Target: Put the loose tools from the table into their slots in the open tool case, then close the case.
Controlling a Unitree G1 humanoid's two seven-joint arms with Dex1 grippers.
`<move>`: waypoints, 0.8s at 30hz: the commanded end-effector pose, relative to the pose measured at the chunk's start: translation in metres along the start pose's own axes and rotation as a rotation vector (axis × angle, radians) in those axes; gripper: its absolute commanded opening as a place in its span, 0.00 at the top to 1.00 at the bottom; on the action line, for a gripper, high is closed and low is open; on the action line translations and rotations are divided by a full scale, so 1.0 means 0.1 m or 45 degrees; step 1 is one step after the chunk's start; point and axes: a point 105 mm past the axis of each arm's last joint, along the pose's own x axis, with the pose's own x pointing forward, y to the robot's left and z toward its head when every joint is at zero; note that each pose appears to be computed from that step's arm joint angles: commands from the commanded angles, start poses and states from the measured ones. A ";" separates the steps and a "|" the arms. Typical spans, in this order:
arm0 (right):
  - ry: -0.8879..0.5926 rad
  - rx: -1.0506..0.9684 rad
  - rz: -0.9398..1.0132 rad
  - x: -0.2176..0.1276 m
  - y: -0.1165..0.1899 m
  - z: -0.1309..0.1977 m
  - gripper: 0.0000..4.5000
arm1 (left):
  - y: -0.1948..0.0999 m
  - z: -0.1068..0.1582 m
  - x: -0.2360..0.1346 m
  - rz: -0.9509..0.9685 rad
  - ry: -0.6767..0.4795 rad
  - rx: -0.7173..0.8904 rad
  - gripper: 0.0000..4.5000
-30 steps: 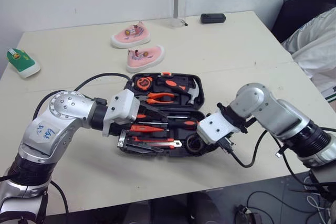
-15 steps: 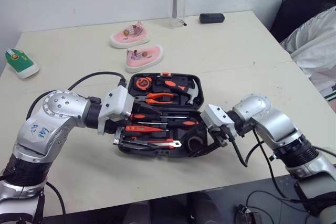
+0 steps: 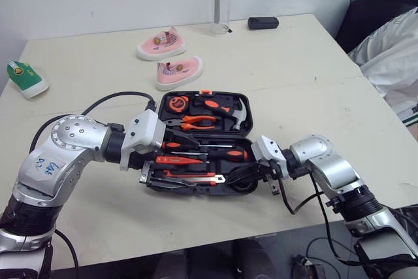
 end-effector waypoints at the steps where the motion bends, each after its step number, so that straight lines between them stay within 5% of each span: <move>1: 0.261 0.075 -0.065 -0.06 -0.05 -0.37 0.99 | 0.01 0.11 -0.04 0.014 -0.008 0.069 0.00; 13: -0.157 0.023 -0.072 -0.23 0.07 0.40 0.99 | 0.07 0.06 -0.09 0.085 -0.014 0.034 0.00; 18: -0.160 -0.010 -0.234 -0.42 0.05 0.49 0.99 | 0.09 0.02 -0.19 0.163 0.005 0.005 0.00; 24: 0.025 0.051 -0.569 -0.96 -0.11 0.23 0.99 | 0.23 -0.45 -0.85 0.496 0.169 -0.155 0.00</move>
